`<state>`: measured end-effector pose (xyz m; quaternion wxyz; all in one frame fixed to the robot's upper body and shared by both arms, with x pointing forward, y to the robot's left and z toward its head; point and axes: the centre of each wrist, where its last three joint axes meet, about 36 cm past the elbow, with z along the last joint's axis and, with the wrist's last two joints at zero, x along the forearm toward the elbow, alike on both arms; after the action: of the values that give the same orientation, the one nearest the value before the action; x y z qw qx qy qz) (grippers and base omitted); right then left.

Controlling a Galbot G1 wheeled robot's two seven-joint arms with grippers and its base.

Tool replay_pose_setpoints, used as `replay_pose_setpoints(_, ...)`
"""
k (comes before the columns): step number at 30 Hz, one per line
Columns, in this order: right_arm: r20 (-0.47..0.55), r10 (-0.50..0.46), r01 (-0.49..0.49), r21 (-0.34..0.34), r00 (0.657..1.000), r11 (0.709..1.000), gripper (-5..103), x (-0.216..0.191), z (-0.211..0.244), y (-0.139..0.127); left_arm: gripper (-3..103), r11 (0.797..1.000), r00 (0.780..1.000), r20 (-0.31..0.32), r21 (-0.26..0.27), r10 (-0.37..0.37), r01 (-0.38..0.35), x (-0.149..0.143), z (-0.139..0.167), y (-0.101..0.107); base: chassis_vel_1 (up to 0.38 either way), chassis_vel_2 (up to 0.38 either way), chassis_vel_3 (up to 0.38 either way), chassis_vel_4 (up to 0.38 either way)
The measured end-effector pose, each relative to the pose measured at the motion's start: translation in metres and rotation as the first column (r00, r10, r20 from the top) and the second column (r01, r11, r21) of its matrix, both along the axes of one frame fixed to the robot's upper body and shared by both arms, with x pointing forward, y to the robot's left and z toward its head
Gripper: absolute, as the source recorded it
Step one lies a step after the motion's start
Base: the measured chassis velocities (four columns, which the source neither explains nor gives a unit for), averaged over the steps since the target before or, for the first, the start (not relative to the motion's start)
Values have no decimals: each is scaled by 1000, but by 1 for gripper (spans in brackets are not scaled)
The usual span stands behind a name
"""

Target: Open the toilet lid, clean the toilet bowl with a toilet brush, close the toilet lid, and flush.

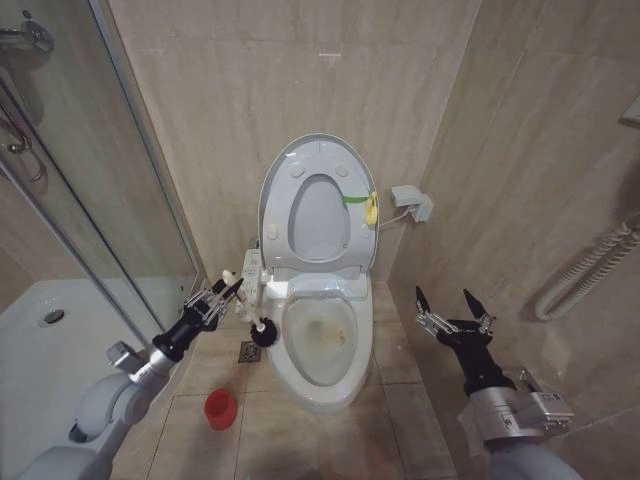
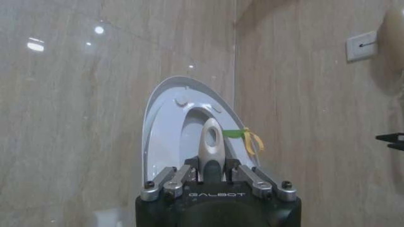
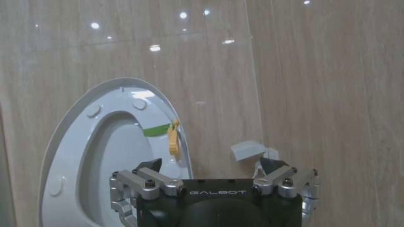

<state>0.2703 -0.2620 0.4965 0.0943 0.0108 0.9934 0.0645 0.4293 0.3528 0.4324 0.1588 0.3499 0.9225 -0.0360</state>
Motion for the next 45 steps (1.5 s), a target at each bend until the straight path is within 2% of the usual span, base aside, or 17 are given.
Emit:
replay_pose_setpoints(8,16,-2,3,-23,1000,1000,100,13,-2,-9,26,1000,1000,3,-1,3,-3,41,4,-4,0,0,0,0)
replay_pose_setpoints(12,17,-4,5,-27,1000,1000,100,16,-4,-11,26,1000,1000,-2,-6,-4,4,51,2,-8,0,0,0,0)
replay_pose_setpoints(17,15,-7,8,-32,1000,999,100,18,-6,-13,26,999,999,-13,-25,-37,37,60,-1,-25,0,0,0,0)
replay_pose_setpoints(21,16,-16,17,-41,1000,999,100,23,-8,-19,26,996,997,-33,-59,-73,71,72,-12,-49,0,0,0,0)
replay_pose_setpoints(29,22,-22,23,-46,1000,999,100,27,-8,-23,26,993,994,-53,-71,-95,92,91,-29,-69,0,0,0,0)
replay_pose_setpoints(31,24,-25,26,-46,999,999,100,29,-7,-26,26,992,991,-76,-73,-113,107,104,-42,-83,0,0,0,0)
replay_pose_setpoints(34,24,-25,26,-47,999,999,100,30,-6,-27,26,991,987,-100,-71,-124,117,110,-53,-92,0,0,0,0)
replay_pose_setpoints(37,25,-27,28,-50,999,998,100,30,-6,-29,26,990,984,-120,-58,-133,127,115,-66,-100,0,0,0,0)
replay_pose_setpoints(42,26,-27,28,-49,999,998,100,30,-5,-30,26,988,974,-173,23,-144,151,127,-96,-106,0,0,0,0)
replay_pose_setpoints(43,26,-27,28,-49,999,998,100,30,-5,-30,26,988,974,-173,23,-144,151,127,-96,-106,0,0,0,0)
replay_pose_setpoints(45,28,-26,28,-48,999,998,100,31,-5,-30,26,984,970,-190,65,-153,168,132,-103,-105,0,0,0,0)
